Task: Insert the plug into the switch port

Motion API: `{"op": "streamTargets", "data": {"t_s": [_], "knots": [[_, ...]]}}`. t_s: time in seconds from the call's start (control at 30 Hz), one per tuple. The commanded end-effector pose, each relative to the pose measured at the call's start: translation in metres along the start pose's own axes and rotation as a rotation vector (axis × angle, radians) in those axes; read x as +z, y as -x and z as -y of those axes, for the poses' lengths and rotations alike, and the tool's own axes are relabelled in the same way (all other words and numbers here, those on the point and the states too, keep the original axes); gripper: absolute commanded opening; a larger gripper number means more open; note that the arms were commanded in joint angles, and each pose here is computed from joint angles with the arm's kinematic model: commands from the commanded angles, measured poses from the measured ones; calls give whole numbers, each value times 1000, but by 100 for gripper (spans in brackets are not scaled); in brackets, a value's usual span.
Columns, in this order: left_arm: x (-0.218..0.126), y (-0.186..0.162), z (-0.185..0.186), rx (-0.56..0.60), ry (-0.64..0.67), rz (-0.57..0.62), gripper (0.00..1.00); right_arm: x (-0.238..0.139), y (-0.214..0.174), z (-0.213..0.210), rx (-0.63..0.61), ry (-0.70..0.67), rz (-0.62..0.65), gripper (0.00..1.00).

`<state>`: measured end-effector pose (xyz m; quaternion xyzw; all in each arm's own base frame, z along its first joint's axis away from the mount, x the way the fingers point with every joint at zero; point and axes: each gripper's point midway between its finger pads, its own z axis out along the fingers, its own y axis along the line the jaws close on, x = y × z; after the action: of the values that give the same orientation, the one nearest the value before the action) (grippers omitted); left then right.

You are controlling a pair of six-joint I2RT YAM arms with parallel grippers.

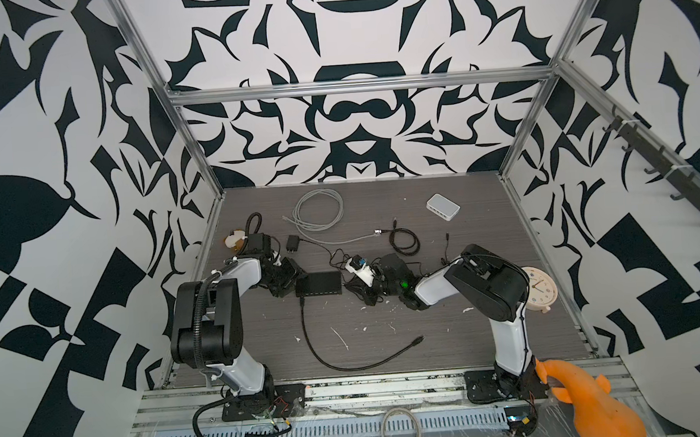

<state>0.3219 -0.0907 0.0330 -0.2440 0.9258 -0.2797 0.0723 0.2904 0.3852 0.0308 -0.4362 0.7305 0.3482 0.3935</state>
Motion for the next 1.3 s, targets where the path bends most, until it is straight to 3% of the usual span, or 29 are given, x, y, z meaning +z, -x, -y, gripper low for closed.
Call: {"op": "streamTargets", "data": {"t_s": [0.0,0.53,0.9,1.27], "knots": [[1,-5,-2,-4,11,-38,58,2,19,-9,-17,46,69,0],[4,-5,3,85,5,-105,56,3,24,-24,-28,147,104,0],[9,-4,-4,108,50,-124,52,7,24,-7,-20,56,106,0],[7,-5,-9,132,102,-131,51,16,31,-15,-77,131,140,0]]}}
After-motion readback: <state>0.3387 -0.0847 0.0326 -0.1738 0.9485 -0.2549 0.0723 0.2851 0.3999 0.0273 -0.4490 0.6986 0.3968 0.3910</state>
